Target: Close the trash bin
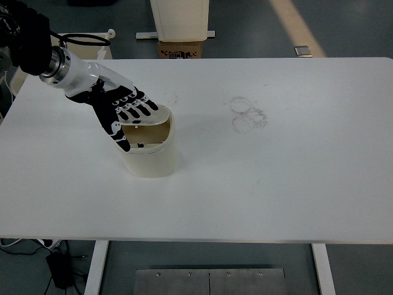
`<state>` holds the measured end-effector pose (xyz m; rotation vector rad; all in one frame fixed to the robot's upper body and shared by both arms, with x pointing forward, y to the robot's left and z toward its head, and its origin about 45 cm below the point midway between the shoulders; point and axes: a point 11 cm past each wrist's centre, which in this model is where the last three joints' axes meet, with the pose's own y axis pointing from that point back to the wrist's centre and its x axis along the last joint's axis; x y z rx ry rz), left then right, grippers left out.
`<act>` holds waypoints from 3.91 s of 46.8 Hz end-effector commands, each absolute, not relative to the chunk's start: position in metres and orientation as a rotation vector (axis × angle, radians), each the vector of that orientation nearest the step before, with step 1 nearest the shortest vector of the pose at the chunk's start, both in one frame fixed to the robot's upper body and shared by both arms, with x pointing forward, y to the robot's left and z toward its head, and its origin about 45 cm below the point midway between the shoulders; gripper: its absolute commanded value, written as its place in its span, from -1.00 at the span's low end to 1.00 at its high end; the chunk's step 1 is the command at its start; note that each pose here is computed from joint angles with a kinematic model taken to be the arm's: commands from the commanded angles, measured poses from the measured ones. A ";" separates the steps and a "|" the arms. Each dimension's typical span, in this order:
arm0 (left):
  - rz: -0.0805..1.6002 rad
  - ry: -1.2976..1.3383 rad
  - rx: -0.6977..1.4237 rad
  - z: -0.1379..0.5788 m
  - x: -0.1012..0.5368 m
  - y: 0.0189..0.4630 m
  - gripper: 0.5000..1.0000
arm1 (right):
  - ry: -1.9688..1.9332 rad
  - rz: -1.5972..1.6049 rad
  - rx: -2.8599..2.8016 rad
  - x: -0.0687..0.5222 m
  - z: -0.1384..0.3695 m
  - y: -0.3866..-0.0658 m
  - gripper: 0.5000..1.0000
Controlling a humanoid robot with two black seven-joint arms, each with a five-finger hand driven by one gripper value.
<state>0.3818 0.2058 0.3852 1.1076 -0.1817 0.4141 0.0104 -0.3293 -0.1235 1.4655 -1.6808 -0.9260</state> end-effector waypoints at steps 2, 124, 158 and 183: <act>0.410 -0.173 1.109 0.382 0.381 0.206 1.00 | -1.681 -0.926 1.465 0.010 -0.124 -0.329 0.97; 0.802 -0.145 0.166 0.500 0.494 0.203 1.00 | -1.681 -0.926 1.465 0.010 -0.123 -0.329 0.97; 1.277 0.275 -0.429 0.387 0.500 0.391 1.00 | -1.678 -0.933 1.462 0.007 -0.124 -0.328 0.97; 1.504 0.514 -0.477 0.238 0.439 0.449 1.00 | -1.678 -0.933 1.462 0.007 -0.124 -0.328 0.97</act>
